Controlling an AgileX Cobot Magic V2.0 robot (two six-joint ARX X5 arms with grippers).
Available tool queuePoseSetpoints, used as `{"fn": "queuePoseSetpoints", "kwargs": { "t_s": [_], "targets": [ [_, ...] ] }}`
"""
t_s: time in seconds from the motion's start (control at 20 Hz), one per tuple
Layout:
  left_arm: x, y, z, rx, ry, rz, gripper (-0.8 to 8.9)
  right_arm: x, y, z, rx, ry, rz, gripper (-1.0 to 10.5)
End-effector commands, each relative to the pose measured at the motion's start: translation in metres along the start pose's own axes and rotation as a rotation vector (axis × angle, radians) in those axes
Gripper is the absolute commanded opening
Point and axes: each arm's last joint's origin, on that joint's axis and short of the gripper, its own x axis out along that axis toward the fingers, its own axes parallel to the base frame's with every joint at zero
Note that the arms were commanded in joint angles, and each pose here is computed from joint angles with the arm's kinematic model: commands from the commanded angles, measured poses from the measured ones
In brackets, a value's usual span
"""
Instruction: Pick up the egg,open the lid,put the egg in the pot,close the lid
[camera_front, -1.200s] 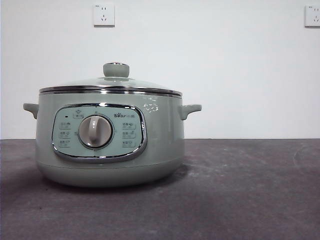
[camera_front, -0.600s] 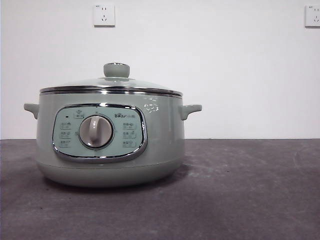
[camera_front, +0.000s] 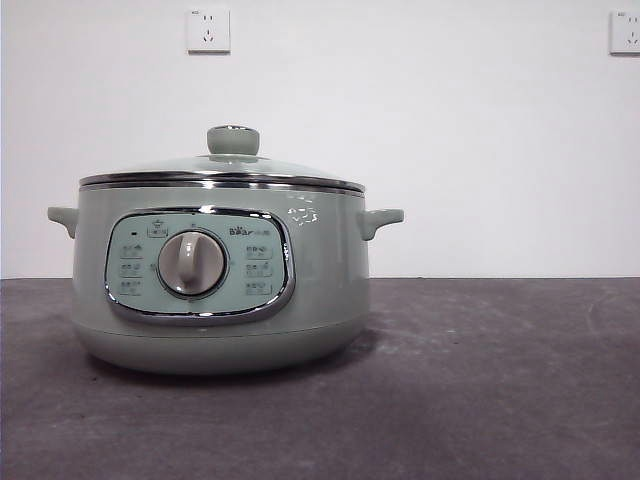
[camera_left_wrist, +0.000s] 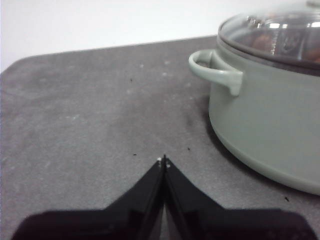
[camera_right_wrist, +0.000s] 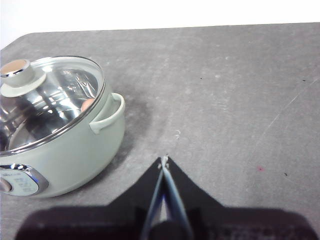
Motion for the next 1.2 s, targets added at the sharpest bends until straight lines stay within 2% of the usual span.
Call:
{"fn": "queuePoseSetpoints", "kwargs": {
  "t_s": [0.05,0.85,0.9,1.05,1.2],
  "targets": [
    [0.001,0.000,-0.004,0.002,0.000,0.005,-0.03,0.002,0.000,-0.002,0.008,0.003,-0.002,0.0],
    [0.001,0.000,-0.004,0.002,0.001,0.006,-0.03,0.002,0.000,-0.002,0.006,0.003,-0.002,0.0],
    [0.001,0.000,-0.004,0.002,0.001,0.006,-0.03,0.002,0.000,-0.002,-0.046,0.000,-0.010,0.0],
    [0.001,0.000,-0.004,0.002,0.001,0.006,-0.03,-0.003,-0.008,-0.002,-0.101,-0.047,-0.079,0.0],
    [0.001,0.000,-0.004,0.002,0.001,0.006,-0.03,0.005,-0.024,-0.017,-0.045,-0.135,-0.044,0.0]
  ]
}}
